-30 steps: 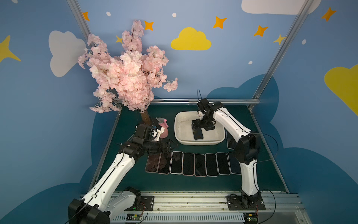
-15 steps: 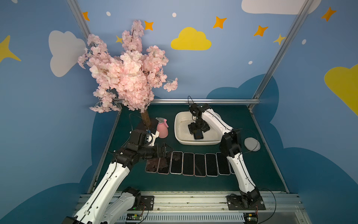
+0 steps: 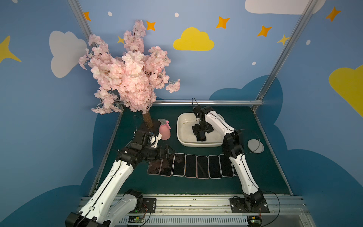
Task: Take the phone out of the storage box
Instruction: Pick up the phone from the storage box.
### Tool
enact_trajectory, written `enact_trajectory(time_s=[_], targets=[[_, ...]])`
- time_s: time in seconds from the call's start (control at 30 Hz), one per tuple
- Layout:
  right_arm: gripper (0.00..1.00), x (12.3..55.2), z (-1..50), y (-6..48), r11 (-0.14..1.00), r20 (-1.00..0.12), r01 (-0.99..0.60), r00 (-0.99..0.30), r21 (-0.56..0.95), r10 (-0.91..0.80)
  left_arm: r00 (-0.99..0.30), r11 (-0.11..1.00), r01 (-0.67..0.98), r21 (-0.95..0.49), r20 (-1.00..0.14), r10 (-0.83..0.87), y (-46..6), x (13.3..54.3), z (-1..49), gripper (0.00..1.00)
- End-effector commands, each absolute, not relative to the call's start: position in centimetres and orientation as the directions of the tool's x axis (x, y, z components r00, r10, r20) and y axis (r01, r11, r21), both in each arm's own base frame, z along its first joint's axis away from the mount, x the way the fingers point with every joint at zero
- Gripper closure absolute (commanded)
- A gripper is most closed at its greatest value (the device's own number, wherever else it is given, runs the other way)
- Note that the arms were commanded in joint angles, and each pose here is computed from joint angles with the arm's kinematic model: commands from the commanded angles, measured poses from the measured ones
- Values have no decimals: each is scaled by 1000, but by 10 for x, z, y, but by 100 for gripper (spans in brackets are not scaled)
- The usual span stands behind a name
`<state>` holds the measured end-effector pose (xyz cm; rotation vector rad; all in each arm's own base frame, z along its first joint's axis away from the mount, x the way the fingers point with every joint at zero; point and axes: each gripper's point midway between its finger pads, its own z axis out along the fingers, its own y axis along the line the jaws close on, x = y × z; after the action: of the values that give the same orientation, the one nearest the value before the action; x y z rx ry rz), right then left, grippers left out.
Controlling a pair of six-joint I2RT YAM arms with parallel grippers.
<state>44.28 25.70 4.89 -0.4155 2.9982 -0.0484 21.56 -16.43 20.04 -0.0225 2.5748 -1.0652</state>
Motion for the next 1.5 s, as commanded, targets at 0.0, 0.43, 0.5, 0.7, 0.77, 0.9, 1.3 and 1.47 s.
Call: enact_trajectory(time_s=[0.0, 0.43, 0.5, 0.7, 0.77, 0.9, 1.3, 1.47], targets=[[1, 458, 43, 262, 968, -155, -249, -956, -34, -251, -945, 719, 123, -684, -302, -126, -164, 211, 197, 1], [1, 453, 9, 263, 969, -94, -246, -964, -27, -247, -949, 722, 112, -683, -289, -127, -164, 212, 196, 1], [2, 451, 3, 260, 970, -77, -241, -967, -28, -242, -949, 722, 110, -684, -287, -128, -164, 212, 196, 1], [15, 443, -7, 255, 969, -28, -246, -969, -11, -246, -951, 725, 101, -681, -280, -131, -163, 212, 195, 0], [20, 442, -5, 253, 969, -24, -247, -969, -1, -247, -951, 726, 99, -681, -280, -133, -163, 212, 195, 1], [27, 444, 7, 249, 969, -34, -247, -969, 13, -246, -949, 722, 96, -685, -282, -141, -163, 213, 195, 1], [31, 464, 105, 253, 956, -211, -244, -955, 165, -207, -942, 703, 95, -705, -291, -165, -166, 218, 197, 1], [31, 469, 151, 247, 941, -278, -216, -950, 260, -142, -939, 694, 99, -713, -299, -173, -167, 220, 198, 1]])
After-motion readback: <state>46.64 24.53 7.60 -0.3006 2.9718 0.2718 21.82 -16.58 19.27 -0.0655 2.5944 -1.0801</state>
